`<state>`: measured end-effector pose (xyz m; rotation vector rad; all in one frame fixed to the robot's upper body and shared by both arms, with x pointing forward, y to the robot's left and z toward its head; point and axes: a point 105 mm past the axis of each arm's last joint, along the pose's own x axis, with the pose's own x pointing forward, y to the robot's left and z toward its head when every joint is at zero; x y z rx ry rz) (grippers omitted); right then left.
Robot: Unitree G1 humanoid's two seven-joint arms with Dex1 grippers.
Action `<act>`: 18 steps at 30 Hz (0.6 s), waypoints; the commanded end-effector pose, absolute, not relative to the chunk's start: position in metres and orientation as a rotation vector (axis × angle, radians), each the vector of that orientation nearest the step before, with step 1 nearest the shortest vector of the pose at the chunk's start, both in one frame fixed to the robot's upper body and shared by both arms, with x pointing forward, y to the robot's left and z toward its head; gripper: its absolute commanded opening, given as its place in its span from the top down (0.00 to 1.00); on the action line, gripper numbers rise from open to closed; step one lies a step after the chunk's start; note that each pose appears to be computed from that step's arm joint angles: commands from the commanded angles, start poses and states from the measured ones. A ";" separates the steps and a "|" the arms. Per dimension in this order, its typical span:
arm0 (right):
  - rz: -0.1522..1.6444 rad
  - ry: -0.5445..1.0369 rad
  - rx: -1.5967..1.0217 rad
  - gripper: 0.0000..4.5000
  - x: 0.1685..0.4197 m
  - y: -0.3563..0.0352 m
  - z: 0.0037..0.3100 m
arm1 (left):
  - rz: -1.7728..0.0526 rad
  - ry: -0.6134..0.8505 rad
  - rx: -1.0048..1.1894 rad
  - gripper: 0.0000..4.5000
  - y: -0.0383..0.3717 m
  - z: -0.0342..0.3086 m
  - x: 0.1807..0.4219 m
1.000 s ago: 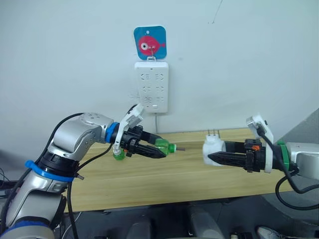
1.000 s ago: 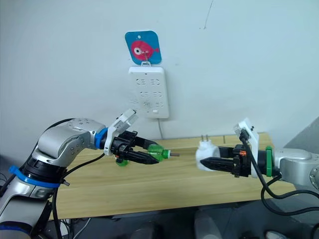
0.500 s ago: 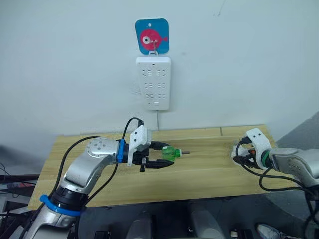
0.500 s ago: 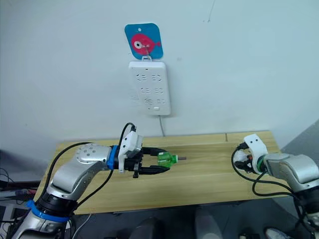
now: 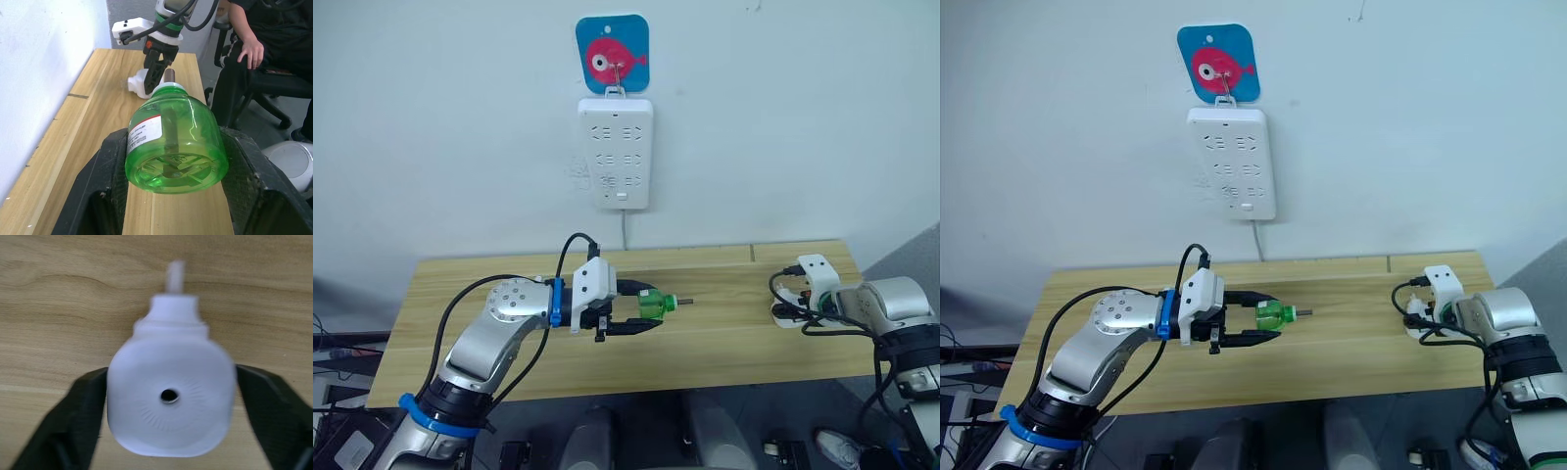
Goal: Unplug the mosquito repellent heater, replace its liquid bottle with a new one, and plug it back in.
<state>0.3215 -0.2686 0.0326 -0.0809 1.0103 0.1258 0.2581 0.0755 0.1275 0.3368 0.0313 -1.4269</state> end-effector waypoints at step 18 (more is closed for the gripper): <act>0.678 0.100 0.456 0.00 0.237 -0.122 0.190 | -1.121 -0.299 0.031 0.50 0.053 0.166 0.280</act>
